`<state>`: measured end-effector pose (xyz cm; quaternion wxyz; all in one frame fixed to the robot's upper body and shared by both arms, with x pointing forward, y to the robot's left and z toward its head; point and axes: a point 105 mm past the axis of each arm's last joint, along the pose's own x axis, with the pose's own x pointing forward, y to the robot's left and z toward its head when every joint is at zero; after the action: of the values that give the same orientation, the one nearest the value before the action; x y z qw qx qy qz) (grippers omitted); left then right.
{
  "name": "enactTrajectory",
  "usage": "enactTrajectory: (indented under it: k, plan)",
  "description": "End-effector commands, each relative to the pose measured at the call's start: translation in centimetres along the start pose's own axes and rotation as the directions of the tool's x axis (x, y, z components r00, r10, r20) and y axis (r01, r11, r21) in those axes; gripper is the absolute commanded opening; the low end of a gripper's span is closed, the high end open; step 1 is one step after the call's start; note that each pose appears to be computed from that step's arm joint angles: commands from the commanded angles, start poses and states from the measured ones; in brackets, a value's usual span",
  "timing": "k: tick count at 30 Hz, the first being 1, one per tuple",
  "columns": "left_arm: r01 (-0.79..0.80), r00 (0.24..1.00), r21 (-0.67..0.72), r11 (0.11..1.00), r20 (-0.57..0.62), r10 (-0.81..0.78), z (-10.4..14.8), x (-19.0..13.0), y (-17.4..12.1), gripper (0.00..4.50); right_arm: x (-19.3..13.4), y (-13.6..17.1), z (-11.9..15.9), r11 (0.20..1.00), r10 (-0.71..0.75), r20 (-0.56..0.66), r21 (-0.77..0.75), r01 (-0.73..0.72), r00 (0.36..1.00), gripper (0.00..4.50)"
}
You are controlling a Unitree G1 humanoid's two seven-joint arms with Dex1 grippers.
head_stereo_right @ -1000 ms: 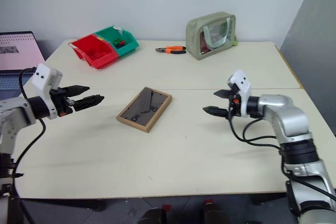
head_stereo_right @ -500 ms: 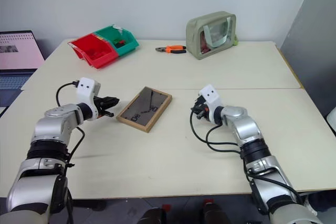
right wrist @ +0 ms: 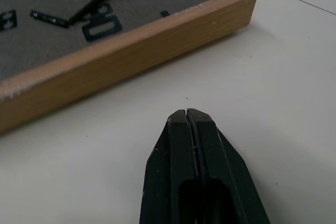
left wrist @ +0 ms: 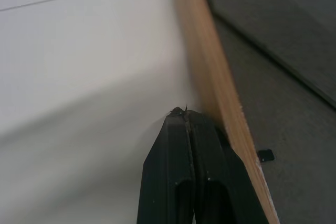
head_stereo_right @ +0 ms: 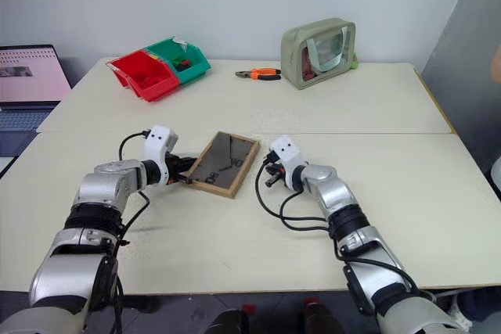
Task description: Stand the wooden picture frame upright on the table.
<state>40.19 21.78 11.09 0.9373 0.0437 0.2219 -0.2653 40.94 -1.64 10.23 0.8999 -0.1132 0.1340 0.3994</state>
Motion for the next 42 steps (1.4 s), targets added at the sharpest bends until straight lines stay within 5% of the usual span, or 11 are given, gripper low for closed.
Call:
enactTrajectory:
  k: [1, 9, 26, 42]
  plan:
    - [0.107, 0.994, 0.032, 0.994, -0.002, -0.107, 0.6, 0.3, -3.2, 0.0, -0.3, -1.0, 1.6, 0.999, -0.032, 0.043, -0.033, 0.033, 0.999, 0.02]
    - [0.16, 0.987, 0.042, 0.986, -0.01, -0.16, -0.1, 0.4, -6.6, 0.0, -0.4, -1.1, 1.3, 0.999, -0.017, 0.035, -0.033, 0.018, 0.999, 0.02]
    - [0.255, 0.965, 0.045, 0.966, -0.082, -0.251, -2.1, -0.9, -10.3, 0.0, -3.3, 4.0, -0.2, 0.959, 0.275, -0.039, -0.063, -0.277, 0.961, 0.02]
    - [0.214, 0.928, -0.021, 0.977, -0.306, -0.21, -8.3, -7.2, -8.7, 0.0, -6.6, 2.6, -2.0, 0.979, 0.186, -0.11, -0.064, -0.194, 0.976, 0.02]
